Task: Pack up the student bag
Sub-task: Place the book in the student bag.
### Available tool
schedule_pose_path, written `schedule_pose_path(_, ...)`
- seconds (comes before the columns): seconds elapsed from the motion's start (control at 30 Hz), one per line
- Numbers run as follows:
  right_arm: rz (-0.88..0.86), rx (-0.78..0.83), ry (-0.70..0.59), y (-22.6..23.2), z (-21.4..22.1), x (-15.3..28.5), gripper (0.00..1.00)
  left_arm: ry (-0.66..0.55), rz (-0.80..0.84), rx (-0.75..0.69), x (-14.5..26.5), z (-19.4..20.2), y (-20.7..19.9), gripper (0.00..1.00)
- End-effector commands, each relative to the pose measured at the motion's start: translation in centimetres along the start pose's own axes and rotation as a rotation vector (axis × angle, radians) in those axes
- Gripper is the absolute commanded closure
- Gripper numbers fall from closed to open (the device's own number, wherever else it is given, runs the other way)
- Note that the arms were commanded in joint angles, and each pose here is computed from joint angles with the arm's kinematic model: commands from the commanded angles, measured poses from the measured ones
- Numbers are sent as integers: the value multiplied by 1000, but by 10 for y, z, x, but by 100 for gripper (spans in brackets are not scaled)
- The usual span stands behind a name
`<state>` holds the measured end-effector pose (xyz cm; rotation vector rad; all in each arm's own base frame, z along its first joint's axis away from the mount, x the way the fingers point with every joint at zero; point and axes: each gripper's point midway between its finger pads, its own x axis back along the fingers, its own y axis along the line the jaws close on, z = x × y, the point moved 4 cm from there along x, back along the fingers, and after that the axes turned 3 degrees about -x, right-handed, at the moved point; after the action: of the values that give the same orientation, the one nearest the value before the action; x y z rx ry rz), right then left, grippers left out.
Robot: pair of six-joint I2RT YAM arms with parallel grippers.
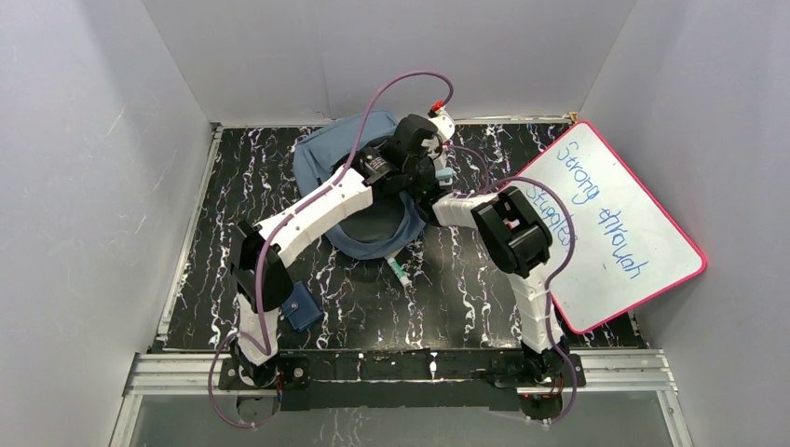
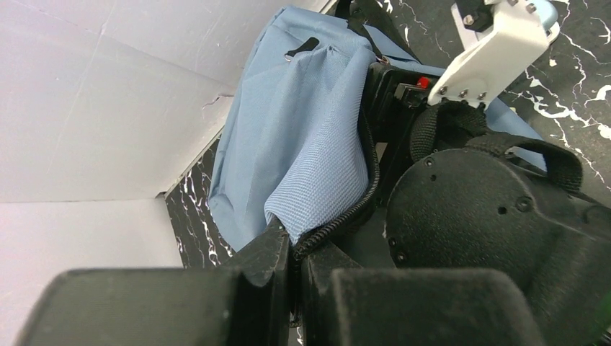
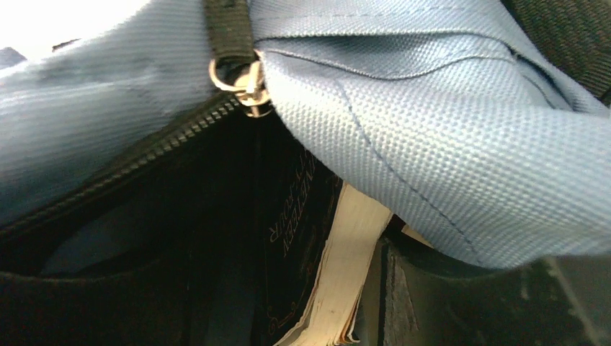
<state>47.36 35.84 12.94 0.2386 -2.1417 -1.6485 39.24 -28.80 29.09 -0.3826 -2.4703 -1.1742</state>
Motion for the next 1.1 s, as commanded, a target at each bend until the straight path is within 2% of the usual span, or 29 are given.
schedule_pose_path(0.0, -90, -20, -56, 54, -26, 25, 29, -120, -72, 86, 42, -25, 40, 100)
schedule_pose_path(0.17, -42, -7, -31, 46, -24, 36, 30, -117, -75, 82, 41, -24, 41, 100)
schedule_pose_path(0.4, 14, -5, 3, 36, -20, 39, 37, -115, -75, 77, 40, -24, 40, 100)
schedule_pose_path(0.47, 27, -3, 15, 34, -18, 38, 44, -115, -74, 77, 40, -24, 40, 100)
schedule_pose_path(0.67, -15, -27, -2, 41, -17, 23, 80, -111, -73, 81, 42, -22, 40, 100)
schedule_pose_path(0.8, -64, -68, -44, 50, -20, 9, 92, -113, -73, 79, 45, -23, 40, 100)
schedule_pose_path(1.0, -83, -100, -57, 57, -19, -14, 93, -114, -75, 72, 48, -25, 38, 100)
schedule_pose_path(1.07, -79, -92, -60, 58, -19, -19, 90, -113, -76, 68, 49, -25, 38, 100)
